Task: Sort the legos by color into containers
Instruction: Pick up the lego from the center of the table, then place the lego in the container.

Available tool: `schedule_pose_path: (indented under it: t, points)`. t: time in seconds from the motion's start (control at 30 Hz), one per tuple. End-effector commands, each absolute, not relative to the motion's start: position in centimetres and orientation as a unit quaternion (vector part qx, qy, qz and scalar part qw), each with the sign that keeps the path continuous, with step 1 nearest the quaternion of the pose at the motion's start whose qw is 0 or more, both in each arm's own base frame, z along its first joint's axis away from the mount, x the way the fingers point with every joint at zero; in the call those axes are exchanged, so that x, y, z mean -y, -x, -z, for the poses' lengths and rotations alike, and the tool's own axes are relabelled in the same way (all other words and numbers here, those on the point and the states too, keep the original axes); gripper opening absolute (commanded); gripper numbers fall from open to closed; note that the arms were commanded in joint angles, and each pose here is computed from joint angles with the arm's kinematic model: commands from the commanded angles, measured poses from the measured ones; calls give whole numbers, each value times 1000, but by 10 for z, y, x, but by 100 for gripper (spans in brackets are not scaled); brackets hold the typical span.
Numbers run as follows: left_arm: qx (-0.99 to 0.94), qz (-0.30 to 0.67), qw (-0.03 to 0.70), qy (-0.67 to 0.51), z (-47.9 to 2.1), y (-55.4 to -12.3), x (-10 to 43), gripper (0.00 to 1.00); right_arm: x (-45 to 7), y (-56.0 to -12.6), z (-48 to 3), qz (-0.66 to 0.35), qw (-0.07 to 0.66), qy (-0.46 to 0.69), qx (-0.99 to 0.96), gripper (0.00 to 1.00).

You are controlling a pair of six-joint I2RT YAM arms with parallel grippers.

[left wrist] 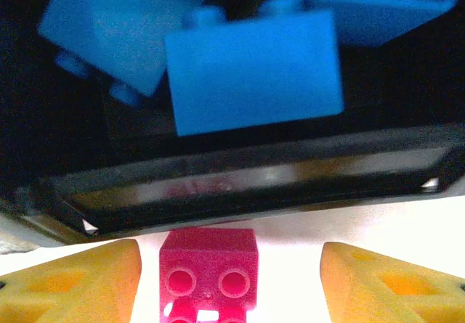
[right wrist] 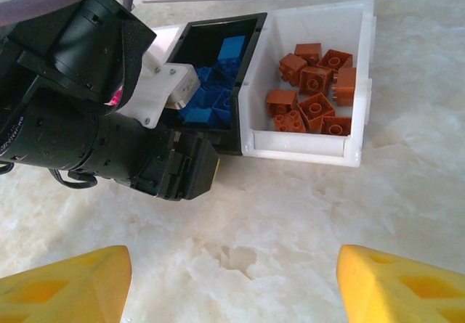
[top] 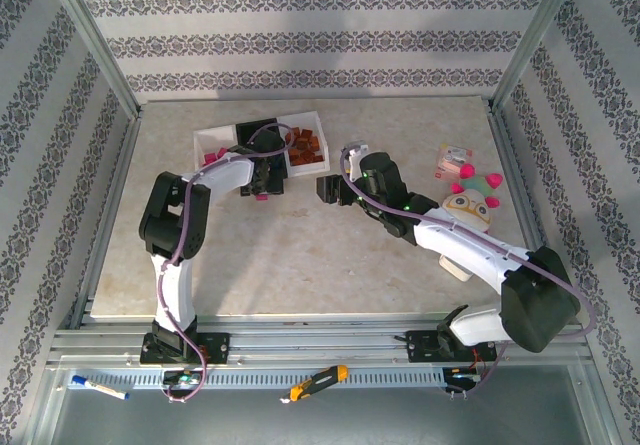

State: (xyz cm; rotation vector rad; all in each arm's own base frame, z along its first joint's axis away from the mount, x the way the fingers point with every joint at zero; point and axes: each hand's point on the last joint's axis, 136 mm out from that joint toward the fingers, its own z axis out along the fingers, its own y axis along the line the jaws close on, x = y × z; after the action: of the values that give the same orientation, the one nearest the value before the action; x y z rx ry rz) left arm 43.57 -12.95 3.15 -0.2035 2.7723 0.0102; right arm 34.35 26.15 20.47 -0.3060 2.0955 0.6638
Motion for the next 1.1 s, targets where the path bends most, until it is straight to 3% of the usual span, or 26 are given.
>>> schedule_pose_path:
  t: [0.0, 0.2, 0.27, 0.57, 1.07]
  points:
    - [-984, -9, 152, 95, -25, -426, 129, 62, -255, -342, -206, -262, 449, 110, -847, 74]
    - [-984, -21, 146, 97, -27, -420, 124, 37, -256, -343, -204, -264, 447, 105, -848, 74]
    - [-983, -25, 152, 101, -31, -420, 122, 33, -258, -343, -206, -268, 447, 107, -847, 74]
    - [-971, -8, 209, 114, -85, -413, 115, 33, -270, -340, -228, -277, 458, 148, -831, 75]
    - [-935, -16, 317, 157, -190, -421, 51, 33, -367, -331, -263, -331, 450, 281, -781, 75]
